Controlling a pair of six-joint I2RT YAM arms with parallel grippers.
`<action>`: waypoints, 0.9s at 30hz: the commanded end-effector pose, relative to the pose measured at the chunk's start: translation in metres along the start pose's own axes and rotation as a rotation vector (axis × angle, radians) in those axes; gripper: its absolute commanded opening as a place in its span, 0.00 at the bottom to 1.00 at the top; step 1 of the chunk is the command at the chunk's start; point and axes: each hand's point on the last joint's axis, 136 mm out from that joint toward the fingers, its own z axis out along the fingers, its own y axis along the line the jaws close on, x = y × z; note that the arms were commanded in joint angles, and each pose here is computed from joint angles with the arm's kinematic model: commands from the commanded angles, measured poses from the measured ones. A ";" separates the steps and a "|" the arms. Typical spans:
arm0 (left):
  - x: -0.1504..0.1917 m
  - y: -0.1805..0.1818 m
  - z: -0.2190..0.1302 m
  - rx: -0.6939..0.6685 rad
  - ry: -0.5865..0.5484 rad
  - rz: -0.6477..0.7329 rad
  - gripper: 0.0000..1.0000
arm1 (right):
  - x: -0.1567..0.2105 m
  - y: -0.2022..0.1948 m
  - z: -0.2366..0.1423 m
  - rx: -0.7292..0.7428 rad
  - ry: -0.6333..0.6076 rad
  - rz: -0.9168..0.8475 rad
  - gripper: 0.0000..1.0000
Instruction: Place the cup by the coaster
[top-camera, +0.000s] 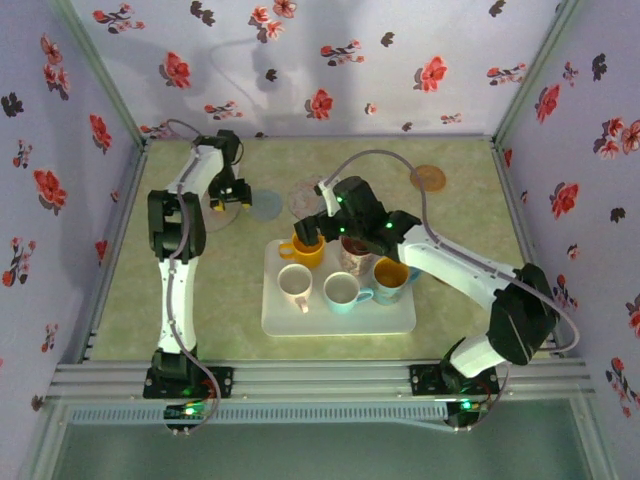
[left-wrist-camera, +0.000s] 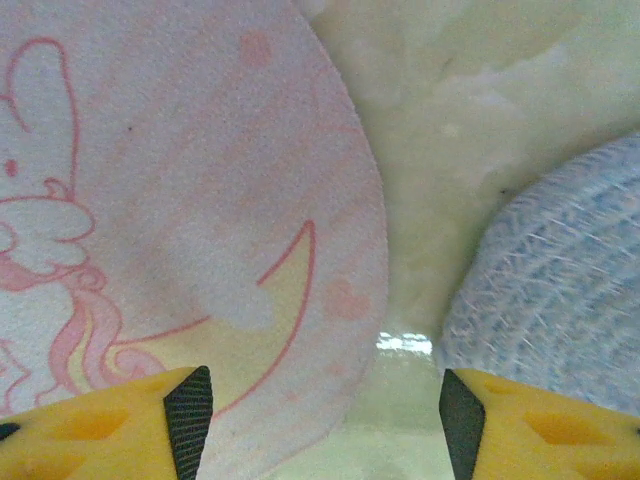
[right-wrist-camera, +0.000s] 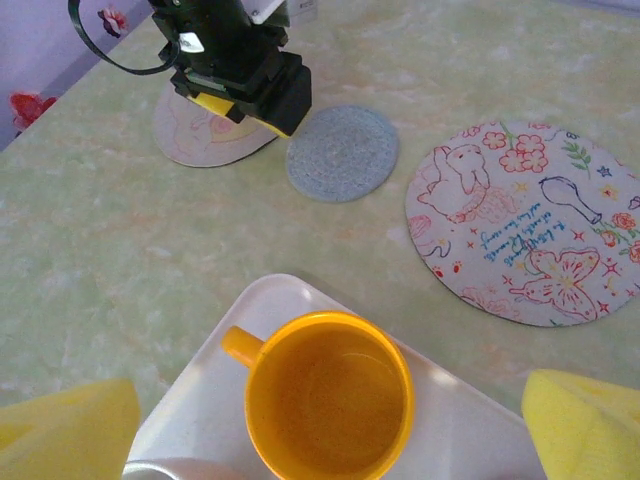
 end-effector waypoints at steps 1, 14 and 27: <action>-0.006 -0.008 -0.049 0.044 -0.082 -0.012 0.66 | -0.004 -0.005 -0.008 0.019 -0.039 0.016 0.99; -0.014 -0.018 -0.117 0.127 -0.242 0.000 0.81 | -0.029 -0.029 -0.020 0.083 -0.082 0.099 0.99; -0.009 -0.062 -0.229 0.357 -0.565 0.196 1.00 | -0.068 -0.118 -0.071 0.357 -0.104 0.119 0.99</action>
